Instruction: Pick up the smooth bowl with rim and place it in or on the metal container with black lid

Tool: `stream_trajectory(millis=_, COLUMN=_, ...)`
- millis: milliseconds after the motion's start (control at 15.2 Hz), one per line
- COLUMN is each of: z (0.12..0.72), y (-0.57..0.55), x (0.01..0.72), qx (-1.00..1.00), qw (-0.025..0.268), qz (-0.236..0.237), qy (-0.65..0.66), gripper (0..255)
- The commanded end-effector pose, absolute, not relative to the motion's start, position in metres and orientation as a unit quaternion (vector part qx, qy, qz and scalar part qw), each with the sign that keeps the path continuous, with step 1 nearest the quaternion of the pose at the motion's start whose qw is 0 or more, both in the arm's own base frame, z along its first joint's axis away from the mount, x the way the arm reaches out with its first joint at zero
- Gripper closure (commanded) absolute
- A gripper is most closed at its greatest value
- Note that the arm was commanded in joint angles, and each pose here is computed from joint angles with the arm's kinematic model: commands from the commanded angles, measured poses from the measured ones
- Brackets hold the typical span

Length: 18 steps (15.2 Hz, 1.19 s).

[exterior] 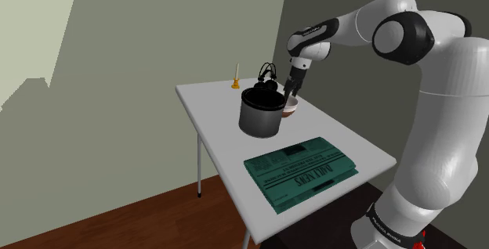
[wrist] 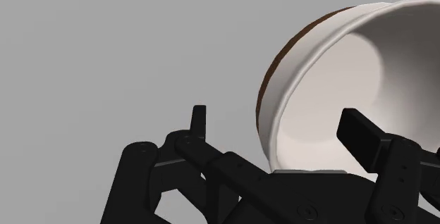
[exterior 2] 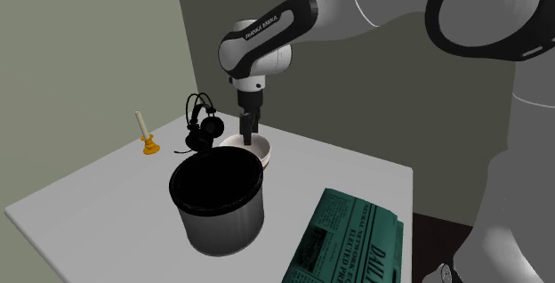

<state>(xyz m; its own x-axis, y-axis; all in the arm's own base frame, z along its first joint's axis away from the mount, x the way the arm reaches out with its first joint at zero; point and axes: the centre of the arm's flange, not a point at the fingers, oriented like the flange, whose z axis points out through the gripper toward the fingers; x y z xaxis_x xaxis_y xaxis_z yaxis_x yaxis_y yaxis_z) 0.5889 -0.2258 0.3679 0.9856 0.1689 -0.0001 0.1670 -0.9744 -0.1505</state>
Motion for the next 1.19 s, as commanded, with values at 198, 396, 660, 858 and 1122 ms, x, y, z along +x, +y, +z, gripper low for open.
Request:
stream_trajectory(millis=198, z=0.3546, y=-0.2238, x=0.5885, qx=-0.994, qw=0.075, qz=0.006, qy=-0.084, gripper=0)
stream_trajectory(millis=396, z=0.3546, y=-0.2238, x=0.5885, qx=-0.994, qw=0.075, qz=0.006, qy=-0.084, gripper=0)
stream_trajectory(millis=660, z=0.3546, y=-0.2238, x=0.5885, qx=-0.994, qw=0.075, qz=0.006, qy=-0.084, gripper=255)
stream_trajectory(millis=858, z=0.3545, y=-0.2238, x=0.5884, qx=-0.994, qw=0.075, qz=0.006, qy=-0.084, gripper=255)
stream_trajectory(millis=1122, z=0.3546, y=-0.2237, x=0.5885, qx=-0.994, qw=0.075, qz=0.006, qy=-0.084, gripper=255)
